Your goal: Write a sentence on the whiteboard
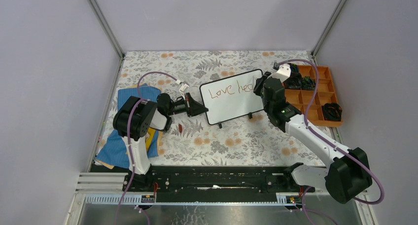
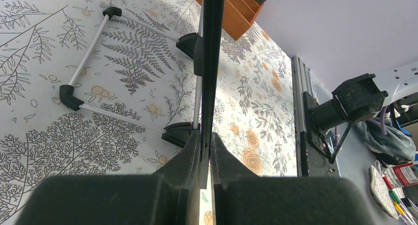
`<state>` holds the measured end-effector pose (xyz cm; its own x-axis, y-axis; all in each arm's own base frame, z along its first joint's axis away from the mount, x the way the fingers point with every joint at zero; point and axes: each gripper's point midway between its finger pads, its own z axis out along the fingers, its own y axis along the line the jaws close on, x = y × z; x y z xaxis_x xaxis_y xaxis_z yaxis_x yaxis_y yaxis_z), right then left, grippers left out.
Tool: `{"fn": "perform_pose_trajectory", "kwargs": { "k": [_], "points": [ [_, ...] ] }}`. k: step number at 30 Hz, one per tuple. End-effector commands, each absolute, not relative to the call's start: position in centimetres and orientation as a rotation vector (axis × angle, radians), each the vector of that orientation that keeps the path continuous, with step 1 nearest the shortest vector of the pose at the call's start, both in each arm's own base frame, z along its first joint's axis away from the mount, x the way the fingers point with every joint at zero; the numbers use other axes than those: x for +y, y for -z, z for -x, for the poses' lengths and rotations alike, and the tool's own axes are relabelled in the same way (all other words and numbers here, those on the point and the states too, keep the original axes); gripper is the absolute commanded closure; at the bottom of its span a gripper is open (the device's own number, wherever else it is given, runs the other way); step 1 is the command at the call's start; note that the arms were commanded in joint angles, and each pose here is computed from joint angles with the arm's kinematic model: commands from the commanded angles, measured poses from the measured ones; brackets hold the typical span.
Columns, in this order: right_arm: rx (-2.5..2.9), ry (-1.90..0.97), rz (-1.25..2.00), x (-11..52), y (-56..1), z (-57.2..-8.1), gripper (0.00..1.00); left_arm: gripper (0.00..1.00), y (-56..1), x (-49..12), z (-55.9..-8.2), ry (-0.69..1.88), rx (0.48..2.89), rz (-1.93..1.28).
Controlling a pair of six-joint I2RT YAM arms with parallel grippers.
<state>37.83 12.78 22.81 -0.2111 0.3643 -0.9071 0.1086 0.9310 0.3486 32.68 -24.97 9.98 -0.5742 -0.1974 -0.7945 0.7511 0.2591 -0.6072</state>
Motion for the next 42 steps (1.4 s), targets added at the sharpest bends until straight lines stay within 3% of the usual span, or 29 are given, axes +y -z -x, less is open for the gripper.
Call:
{"fn": "perform_pose_trajectory", "kwargs": {
  "k": [1,42],
  "points": [
    [1.72,-0.277,-0.379,12.9,-24.7,-38.7,1.0,1.0,-9.0,-25.2,-32.5,1.452,1.76,-0.5],
    [1.863,-0.233,-0.387,11.6,-18.0,-35.6,1.0,1.0,-9.0,-25.2,-32.6,1.451,1.759,-0.496]
  ]
}}
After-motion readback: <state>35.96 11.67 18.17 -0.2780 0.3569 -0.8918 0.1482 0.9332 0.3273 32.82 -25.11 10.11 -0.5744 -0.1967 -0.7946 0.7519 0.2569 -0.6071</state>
